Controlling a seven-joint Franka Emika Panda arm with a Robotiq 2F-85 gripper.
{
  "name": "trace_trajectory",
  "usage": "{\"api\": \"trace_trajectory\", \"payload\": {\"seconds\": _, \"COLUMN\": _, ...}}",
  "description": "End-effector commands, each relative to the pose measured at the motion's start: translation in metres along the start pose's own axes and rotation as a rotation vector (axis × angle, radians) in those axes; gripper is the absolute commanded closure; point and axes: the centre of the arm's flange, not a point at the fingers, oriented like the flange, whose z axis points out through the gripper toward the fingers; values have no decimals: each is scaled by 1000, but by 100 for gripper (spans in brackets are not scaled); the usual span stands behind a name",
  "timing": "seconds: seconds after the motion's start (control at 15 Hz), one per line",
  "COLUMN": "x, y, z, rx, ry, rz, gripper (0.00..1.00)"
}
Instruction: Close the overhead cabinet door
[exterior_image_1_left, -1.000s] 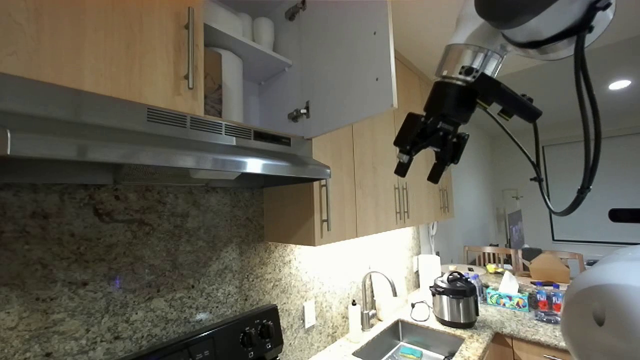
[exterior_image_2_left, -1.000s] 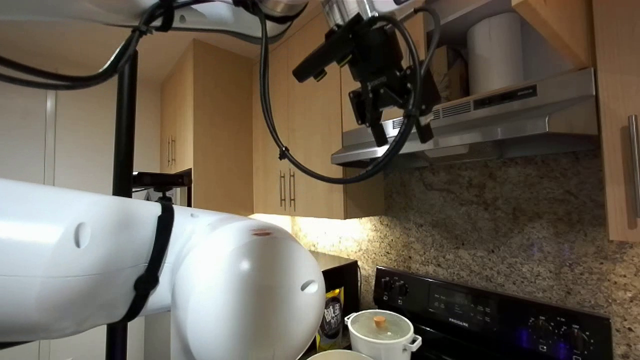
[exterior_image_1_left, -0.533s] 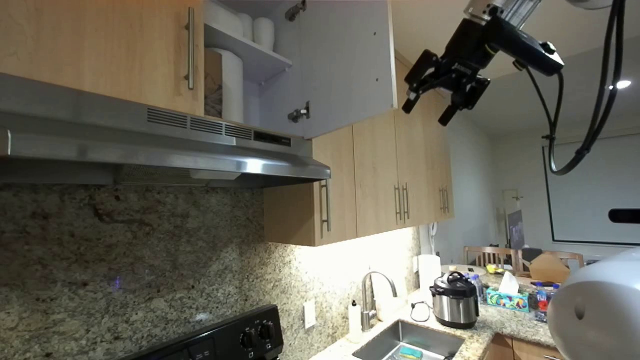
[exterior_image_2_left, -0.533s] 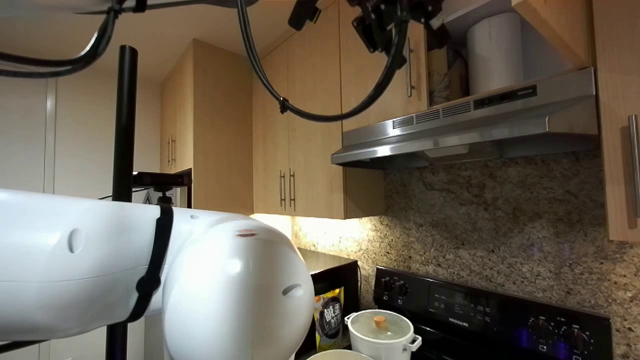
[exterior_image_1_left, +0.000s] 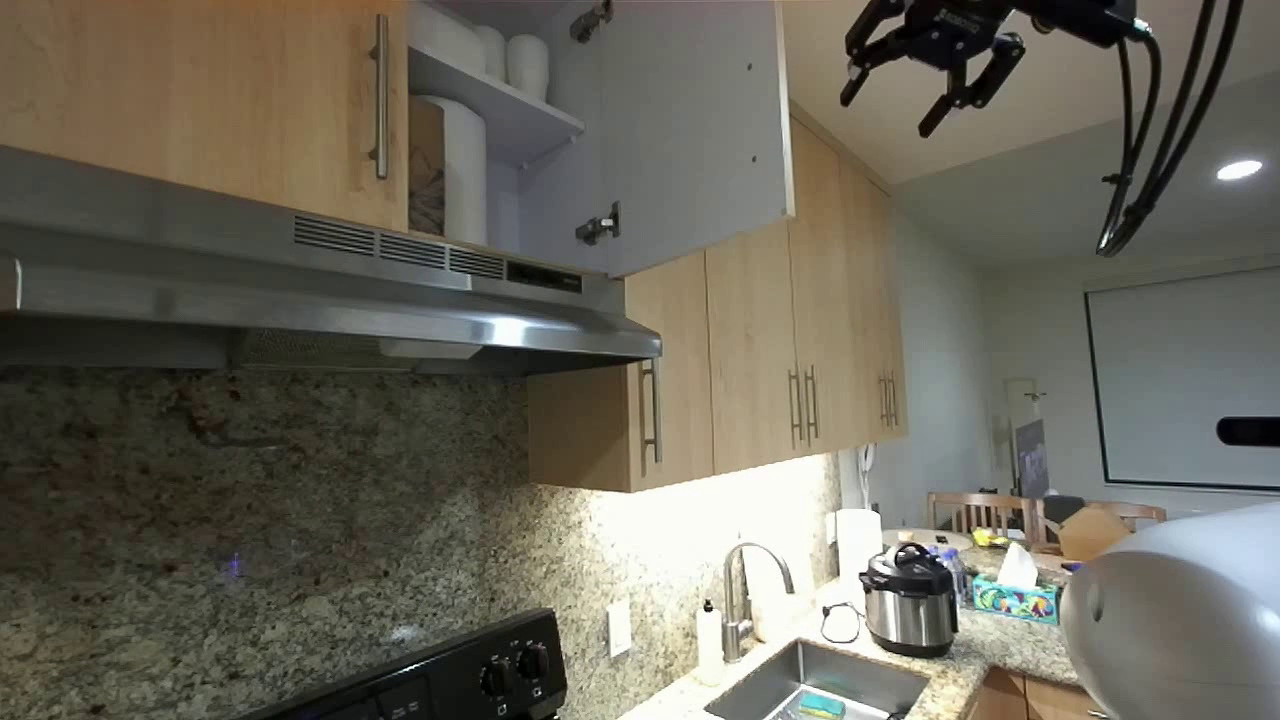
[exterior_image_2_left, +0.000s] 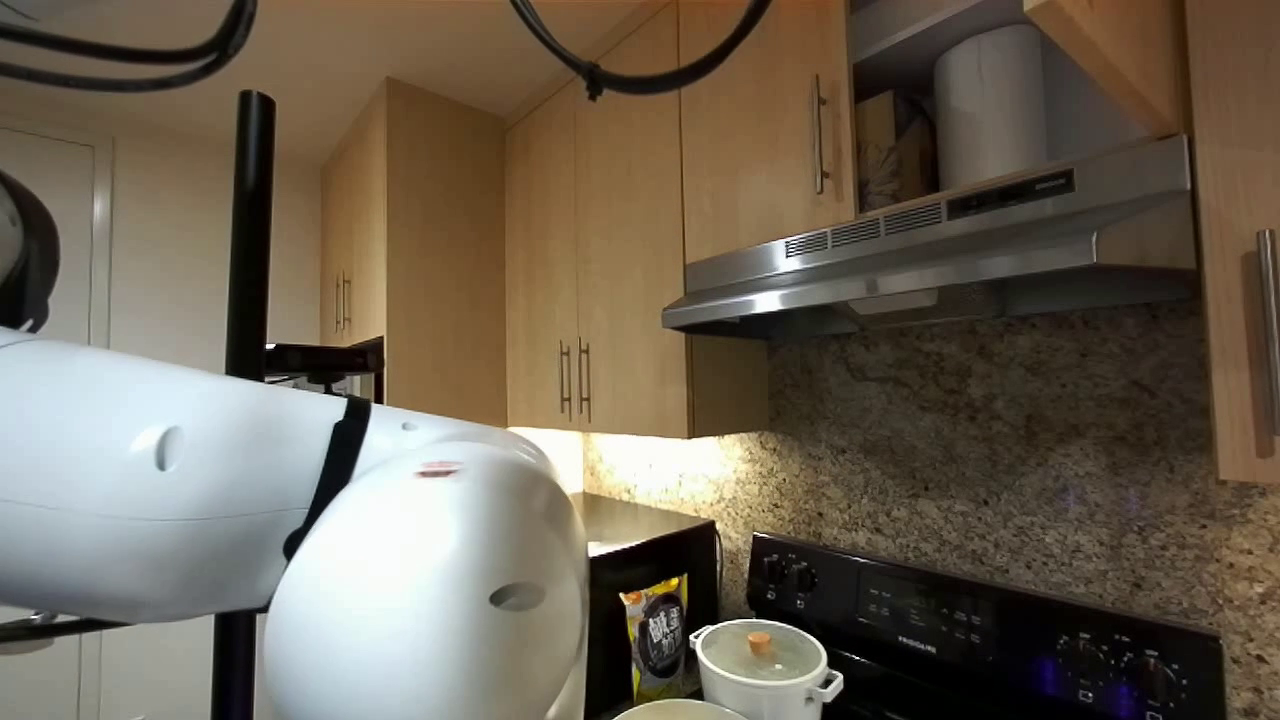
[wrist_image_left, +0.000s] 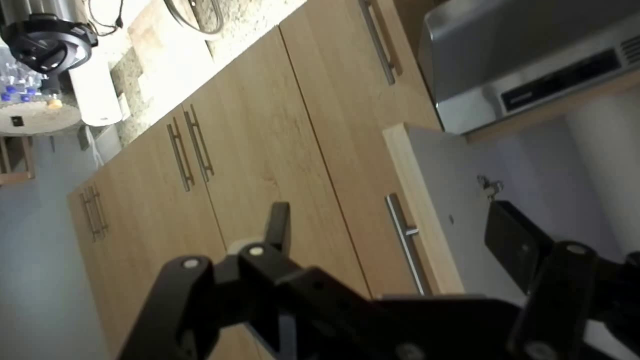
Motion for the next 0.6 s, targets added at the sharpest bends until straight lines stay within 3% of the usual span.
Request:
{"api": "trace_trajectory", "payload": {"seconds": 0.0, "x": 6, "y": 2, "z": 0, "rx": -10, "ry": 21, "rz": 21, "gripper": 0}}
{"api": "trace_trajectory", "payload": {"seconds": 0.53, "x": 29, "y": 5, "z": -2, "rx": -5, "ry": 0, "rz": 14, "gripper": 0}}
